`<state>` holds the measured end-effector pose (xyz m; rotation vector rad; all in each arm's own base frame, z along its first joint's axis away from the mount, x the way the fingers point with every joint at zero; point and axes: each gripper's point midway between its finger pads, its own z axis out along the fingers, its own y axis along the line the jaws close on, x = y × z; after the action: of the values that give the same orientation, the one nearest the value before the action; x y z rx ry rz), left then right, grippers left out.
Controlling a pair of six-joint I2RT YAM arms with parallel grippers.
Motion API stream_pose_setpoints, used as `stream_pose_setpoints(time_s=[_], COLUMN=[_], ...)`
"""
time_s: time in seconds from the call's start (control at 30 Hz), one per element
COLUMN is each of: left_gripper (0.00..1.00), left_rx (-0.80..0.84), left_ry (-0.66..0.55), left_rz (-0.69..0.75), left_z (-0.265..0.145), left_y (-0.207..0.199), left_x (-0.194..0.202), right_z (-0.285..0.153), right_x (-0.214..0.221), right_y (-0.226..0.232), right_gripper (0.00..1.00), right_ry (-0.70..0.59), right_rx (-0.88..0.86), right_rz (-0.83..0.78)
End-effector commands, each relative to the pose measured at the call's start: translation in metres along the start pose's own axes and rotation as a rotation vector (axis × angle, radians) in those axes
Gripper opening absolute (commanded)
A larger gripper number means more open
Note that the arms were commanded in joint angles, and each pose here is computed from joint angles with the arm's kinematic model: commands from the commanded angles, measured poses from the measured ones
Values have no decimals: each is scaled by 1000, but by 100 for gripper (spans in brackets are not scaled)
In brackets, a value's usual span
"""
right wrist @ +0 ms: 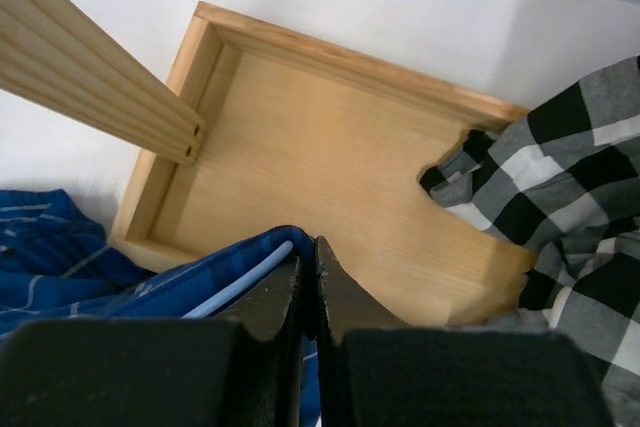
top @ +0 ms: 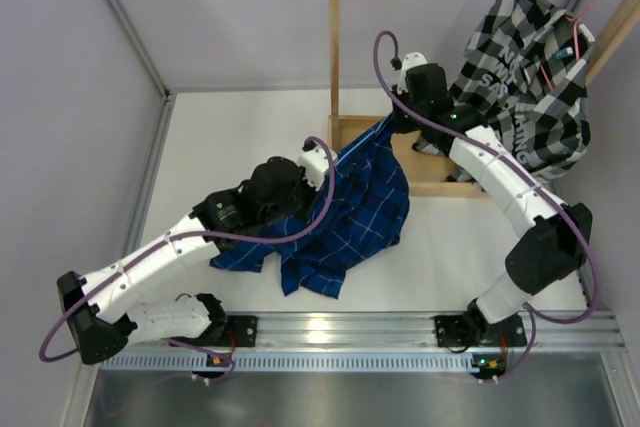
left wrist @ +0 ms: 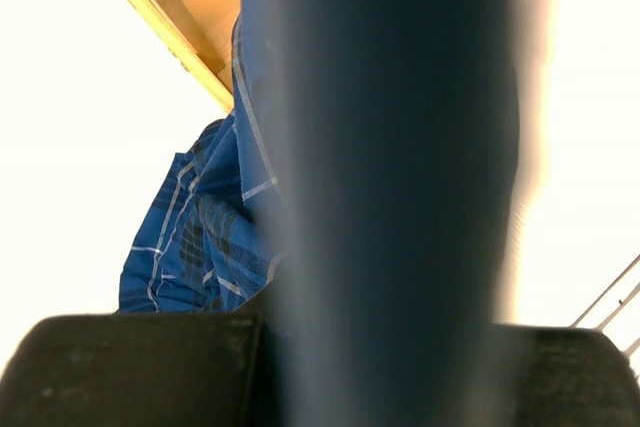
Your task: Place the shirt on the hanger
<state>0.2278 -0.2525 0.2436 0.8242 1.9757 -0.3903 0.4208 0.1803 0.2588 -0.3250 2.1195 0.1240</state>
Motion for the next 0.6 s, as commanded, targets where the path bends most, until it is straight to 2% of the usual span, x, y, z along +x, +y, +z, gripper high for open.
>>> stream_pose_setpoints(time_s=[0.0,0.27,0.57], left_gripper=[0,0,0], left_rx=[-52,-104,-176], left_ry=[326,348,353], left_rz=[30,16,26], left_z=[-13,-16,-15], left_y=[11,18,31], left_x=[88,104,106], right_z=[-23,-12,-15], right_x=[-85,-91,-129], right_y=[-57,-65,-51], right_gripper=[0,0,0], right_ry=[-268,-330,-423], right_rx=[121,85,-26], right_rz=[147,223,41])
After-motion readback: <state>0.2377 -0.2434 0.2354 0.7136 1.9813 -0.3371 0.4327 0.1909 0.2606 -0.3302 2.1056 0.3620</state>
